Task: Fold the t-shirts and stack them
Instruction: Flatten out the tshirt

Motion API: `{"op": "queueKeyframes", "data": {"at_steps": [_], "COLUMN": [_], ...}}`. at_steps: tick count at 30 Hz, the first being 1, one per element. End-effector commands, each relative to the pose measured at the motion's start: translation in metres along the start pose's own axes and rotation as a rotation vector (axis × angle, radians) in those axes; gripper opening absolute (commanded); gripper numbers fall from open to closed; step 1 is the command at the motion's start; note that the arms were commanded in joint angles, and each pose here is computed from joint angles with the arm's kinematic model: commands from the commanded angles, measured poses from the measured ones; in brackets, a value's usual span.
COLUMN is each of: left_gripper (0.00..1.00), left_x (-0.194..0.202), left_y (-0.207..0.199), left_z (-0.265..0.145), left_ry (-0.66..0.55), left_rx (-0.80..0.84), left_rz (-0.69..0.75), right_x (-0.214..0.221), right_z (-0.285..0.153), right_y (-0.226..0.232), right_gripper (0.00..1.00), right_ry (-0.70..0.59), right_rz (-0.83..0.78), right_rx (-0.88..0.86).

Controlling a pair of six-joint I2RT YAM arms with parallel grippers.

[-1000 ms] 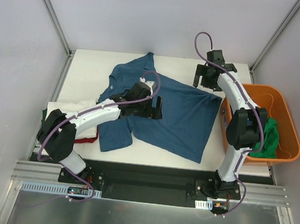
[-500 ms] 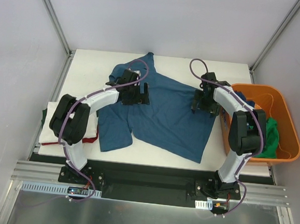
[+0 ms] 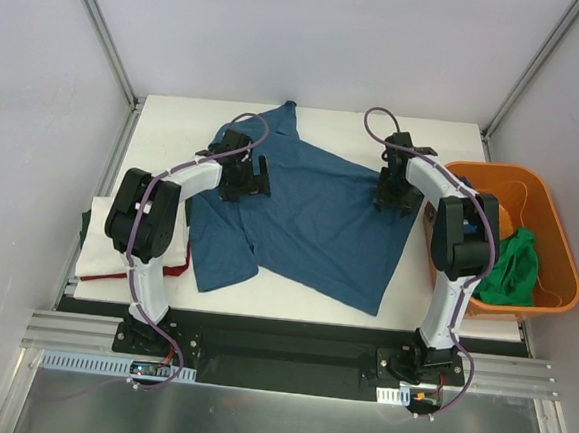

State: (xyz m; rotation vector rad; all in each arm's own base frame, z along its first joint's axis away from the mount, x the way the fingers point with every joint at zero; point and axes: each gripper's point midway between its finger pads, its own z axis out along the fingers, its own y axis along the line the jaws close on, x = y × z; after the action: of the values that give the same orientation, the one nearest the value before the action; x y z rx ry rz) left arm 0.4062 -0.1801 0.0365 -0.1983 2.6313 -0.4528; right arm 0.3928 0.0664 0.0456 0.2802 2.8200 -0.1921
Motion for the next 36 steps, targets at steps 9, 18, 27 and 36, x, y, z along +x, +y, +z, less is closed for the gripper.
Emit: {"op": "queueKeyframes", "data": {"at_steps": [9,18,27,36], "left_gripper": [0.99,0.99,0.99,0.99], "left_x": [0.007,-0.003,-0.008,-0.01], "left_y": [0.032,0.014,0.001,-0.008], "left_z": [-0.007,-0.022,-0.026,-0.03], "left_ry": [0.011,-0.015,-0.014,-0.017], "left_rx": [-0.087,-0.021,0.031,0.058], "left_rz": [-0.05,-0.049,-0.052,-0.04], "right_x": [-0.034,-0.027,-0.029,-0.023], "right_z": [0.015,0.021,-0.005,-0.022], "right_y": [0.036,0.03,0.003,-0.014], "right_gripper": [0.63,0.36,0.12,0.07], "right_ry": [-0.019,-0.013,-0.066,-0.074], "right_rz": [0.047,0.073,0.093,0.085], "right_rx": [-0.151,-0.131,-0.022,0.045]}}
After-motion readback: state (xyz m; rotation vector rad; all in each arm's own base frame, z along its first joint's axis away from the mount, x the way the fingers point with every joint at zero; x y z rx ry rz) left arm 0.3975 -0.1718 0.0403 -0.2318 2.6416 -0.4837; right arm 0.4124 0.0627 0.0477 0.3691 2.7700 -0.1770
